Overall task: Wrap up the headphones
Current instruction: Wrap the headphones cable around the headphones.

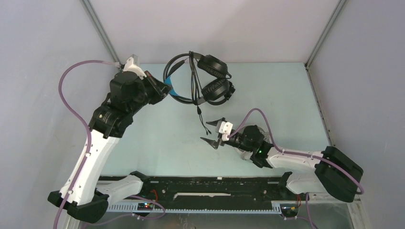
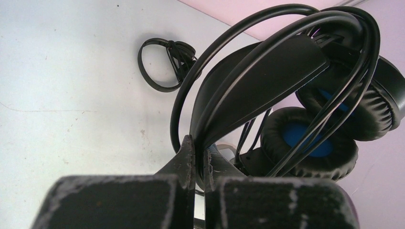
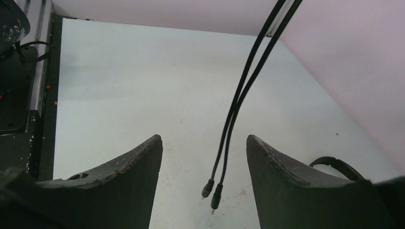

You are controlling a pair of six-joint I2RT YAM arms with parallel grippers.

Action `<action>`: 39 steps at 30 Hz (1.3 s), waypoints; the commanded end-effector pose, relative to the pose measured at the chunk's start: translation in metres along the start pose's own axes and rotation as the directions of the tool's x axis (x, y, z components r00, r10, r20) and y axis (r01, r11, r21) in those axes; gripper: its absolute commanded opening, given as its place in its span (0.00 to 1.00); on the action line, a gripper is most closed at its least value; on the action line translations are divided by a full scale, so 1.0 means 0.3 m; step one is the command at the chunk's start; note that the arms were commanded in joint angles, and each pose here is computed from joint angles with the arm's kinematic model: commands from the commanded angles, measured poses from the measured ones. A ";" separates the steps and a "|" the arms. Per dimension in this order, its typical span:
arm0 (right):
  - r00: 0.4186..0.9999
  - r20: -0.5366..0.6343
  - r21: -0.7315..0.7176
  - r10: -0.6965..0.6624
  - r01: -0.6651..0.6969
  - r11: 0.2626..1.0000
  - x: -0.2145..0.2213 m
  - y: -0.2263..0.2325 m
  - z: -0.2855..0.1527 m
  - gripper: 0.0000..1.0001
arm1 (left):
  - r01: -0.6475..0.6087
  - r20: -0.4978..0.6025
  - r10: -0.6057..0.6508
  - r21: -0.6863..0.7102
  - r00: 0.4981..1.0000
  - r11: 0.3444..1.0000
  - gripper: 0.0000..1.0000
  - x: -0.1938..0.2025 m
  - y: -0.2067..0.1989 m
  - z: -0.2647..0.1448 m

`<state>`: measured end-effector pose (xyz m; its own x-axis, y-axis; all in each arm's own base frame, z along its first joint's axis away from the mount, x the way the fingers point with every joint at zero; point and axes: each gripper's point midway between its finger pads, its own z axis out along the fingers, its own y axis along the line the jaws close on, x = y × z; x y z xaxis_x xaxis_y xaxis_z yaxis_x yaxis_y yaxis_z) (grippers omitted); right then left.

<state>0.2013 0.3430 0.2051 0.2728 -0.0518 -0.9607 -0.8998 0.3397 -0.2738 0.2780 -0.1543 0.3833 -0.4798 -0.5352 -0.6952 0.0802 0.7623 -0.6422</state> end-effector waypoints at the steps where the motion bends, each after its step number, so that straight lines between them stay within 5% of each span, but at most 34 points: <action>1: 0.992 0.109 0.032 -0.069 0.066 0.997 -0.088 -0.044 0.050 0.66 | 0.053 0.087 -0.070 0.185 0.994 0.981 0.00 -0.124 -0.171 -0.088; 22: 1.000 0.016 0.067 0.011 -0.012 0.998 0.148 -0.041 0.078 0.50 | 0.058 0.066 -0.074 0.214 0.995 0.975 0.00 -0.115 -0.190 -0.090; 27: 0.999 0.027 0.089 0.040 -0.042 0.995 0.169 -0.055 0.063 0.14 | 0.062 0.027 -0.071 0.257 0.997 0.964 0.00 -0.103 -0.214 -0.097; 30: 0.998 0.037 0.087 0.060 -0.063 0.994 0.170 -0.078 0.046 0.00 | 0.087 -0.041 -0.078 0.331 0.996 0.939 0.00 -0.087 -0.242 -0.099; 39: 0.994 0.087 0.071 0.058 -0.065 0.995 0.099 -0.160 0.001 0.00 | 0.021 -0.266 0.151 0.549 0.952 0.836 0.00 0.061 -0.303 -0.112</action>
<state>0.2540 0.3317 0.1556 0.1961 -0.0305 -0.9801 -0.8862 0.4223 -0.1905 0.2656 -0.1935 0.3856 -0.6771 -0.4403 -0.5896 0.2473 0.6185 -0.7459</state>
